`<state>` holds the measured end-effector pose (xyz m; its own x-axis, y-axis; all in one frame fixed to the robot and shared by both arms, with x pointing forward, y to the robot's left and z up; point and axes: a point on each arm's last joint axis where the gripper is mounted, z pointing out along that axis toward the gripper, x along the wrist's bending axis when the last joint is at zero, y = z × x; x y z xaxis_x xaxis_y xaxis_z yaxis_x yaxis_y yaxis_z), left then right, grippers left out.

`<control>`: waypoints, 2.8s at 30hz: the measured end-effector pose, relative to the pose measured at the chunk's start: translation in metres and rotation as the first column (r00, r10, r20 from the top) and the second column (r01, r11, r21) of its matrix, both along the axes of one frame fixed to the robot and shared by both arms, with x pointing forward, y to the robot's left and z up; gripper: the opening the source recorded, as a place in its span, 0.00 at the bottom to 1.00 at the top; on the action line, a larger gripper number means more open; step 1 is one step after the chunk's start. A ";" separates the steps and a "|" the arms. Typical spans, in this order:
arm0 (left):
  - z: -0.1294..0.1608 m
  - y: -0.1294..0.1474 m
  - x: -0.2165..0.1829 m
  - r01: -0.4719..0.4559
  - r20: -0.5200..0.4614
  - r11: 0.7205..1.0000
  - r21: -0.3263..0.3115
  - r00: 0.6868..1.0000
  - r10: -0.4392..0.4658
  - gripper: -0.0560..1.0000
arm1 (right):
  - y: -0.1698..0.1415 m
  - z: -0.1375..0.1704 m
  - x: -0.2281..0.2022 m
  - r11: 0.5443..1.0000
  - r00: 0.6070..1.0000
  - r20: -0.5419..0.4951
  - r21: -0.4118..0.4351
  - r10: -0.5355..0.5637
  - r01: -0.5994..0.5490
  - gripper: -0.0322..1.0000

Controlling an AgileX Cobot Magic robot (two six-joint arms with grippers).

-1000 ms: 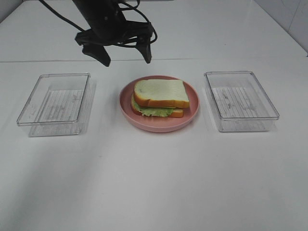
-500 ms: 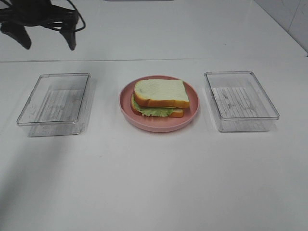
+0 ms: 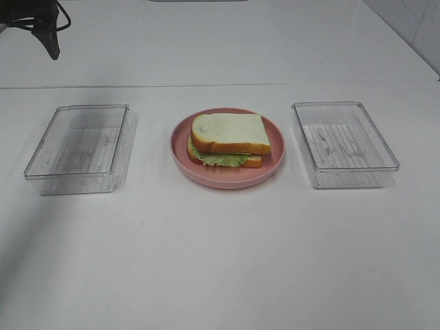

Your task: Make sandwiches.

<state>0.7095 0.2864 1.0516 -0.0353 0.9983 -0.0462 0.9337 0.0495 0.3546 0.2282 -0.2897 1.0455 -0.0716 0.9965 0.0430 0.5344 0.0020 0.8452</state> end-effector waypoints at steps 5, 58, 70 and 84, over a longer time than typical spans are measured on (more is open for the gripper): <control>0.014 -0.001 -0.030 0.021 -0.024 1.000 -0.010 0.999 -0.022 0.95 | 0.000 0.000 0.000 1.000 1.000 0.000 0.000 0.000 0.000 0.98; 0.004 0.011 -0.477 0.044 0.687 0.999 -0.004 0.726 -0.029 0.95 | 0.000 0.000 0.000 1.000 1.000 0.000 0.000 0.000 0.000 0.98; 0.003 0.011 -0.477 0.044 0.686 0.999 0.002 0.727 -0.034 0.95 | 0.000 0.000 0.000 1.000 1.000 0.000 0.000 0.000 0.000 0.98; 0.003 0.011 -0.477 0.020 0.686 1.000 0.003 0.728 -0.016 0.95 | 0.000 0.000 0.000 1.000 1.000 0.000 0.000 0.000 0.000 0.98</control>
<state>0.2330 0.2974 1.0547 0.0255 0.9982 -0.0547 0.4374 0.0381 0.8985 0.2282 -0.2897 1.0455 -0.0716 0.9965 0.0430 0.5344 0.0020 0.8452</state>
